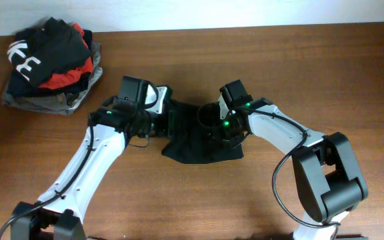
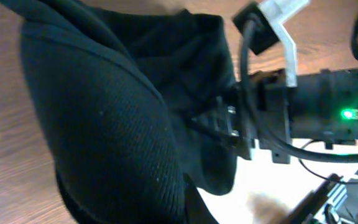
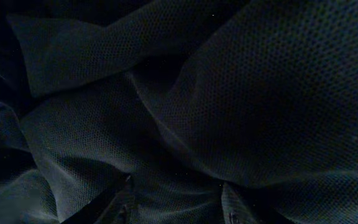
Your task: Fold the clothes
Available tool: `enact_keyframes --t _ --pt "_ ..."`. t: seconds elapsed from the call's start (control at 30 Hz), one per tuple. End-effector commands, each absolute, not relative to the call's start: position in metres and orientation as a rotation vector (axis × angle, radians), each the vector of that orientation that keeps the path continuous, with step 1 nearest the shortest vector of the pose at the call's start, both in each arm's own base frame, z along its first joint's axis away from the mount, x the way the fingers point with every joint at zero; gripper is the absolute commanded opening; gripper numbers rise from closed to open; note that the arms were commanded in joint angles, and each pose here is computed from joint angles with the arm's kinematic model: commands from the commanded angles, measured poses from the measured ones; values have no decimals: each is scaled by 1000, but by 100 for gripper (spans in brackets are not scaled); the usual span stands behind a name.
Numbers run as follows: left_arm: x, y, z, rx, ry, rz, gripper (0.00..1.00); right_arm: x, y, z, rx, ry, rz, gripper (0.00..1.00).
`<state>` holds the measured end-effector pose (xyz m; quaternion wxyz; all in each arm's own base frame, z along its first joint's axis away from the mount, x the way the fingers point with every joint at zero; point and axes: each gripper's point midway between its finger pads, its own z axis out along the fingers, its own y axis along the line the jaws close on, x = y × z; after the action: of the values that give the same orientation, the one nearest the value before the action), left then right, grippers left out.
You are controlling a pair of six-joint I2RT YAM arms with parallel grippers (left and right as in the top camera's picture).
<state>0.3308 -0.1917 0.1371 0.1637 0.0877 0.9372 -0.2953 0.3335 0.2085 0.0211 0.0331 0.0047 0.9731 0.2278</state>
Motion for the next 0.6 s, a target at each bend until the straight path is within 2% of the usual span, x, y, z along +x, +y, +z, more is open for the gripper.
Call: enact_keyframes --t 0.0,0.1,0.33,0.4,0.57 --pt "326 -208 156 296 2623 -904 4 302 205 -26 53 3150 622 51" --pt "326 -208 153 301 2631 -858 8 302 205 -26 53 3150 622 50" --pt "332 -189 142 244 2670 -703 37 302 205 -26 52 3151 621 52" --pt "333 -183 140 226 2681 -671 48 302 205 -26 52 3151 621 56" --pt "338 -165 138 159 2693 -647 59 302 204 -26 52 3150 613 61"
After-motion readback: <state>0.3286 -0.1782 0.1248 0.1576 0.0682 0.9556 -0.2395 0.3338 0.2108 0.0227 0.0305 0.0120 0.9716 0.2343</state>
